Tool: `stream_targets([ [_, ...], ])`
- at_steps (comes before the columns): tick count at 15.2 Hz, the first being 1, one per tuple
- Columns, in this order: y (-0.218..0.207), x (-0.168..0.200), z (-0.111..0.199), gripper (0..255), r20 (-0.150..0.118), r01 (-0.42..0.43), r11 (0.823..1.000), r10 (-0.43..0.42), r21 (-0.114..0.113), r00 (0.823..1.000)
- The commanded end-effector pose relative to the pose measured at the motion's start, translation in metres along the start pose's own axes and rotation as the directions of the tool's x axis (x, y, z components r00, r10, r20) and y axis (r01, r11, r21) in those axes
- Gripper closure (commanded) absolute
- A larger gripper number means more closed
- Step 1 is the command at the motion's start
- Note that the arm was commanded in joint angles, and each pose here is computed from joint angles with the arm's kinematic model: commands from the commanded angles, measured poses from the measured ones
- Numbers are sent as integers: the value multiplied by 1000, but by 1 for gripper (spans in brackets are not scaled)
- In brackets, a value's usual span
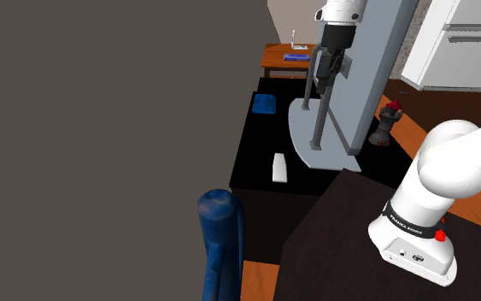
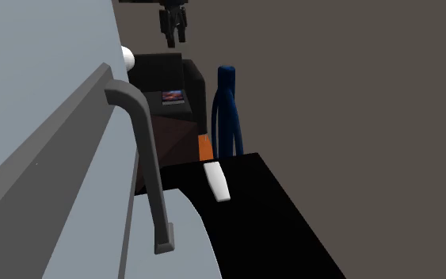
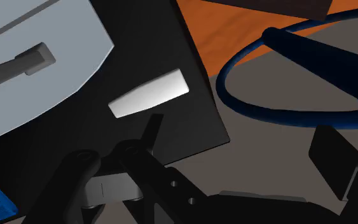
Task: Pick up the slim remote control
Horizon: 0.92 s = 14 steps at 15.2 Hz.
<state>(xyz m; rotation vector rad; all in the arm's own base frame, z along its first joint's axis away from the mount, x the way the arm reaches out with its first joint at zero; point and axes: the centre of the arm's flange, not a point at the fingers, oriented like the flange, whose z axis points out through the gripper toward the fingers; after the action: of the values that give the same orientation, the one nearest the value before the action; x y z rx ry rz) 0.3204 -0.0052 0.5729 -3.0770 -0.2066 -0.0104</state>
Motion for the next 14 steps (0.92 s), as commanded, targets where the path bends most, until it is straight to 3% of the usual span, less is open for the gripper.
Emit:
stream_targets([
  [1,0,0,0,0,0,0,1000,0,0,1000],
  [7,9,36,69,0,-3,-188,982,188,-10,982],
  [10,16,54,104,0,-5,-280,960,280,-15,960],
  [14,29,76,150,0,-8,-398,917,398,-21,917],
])
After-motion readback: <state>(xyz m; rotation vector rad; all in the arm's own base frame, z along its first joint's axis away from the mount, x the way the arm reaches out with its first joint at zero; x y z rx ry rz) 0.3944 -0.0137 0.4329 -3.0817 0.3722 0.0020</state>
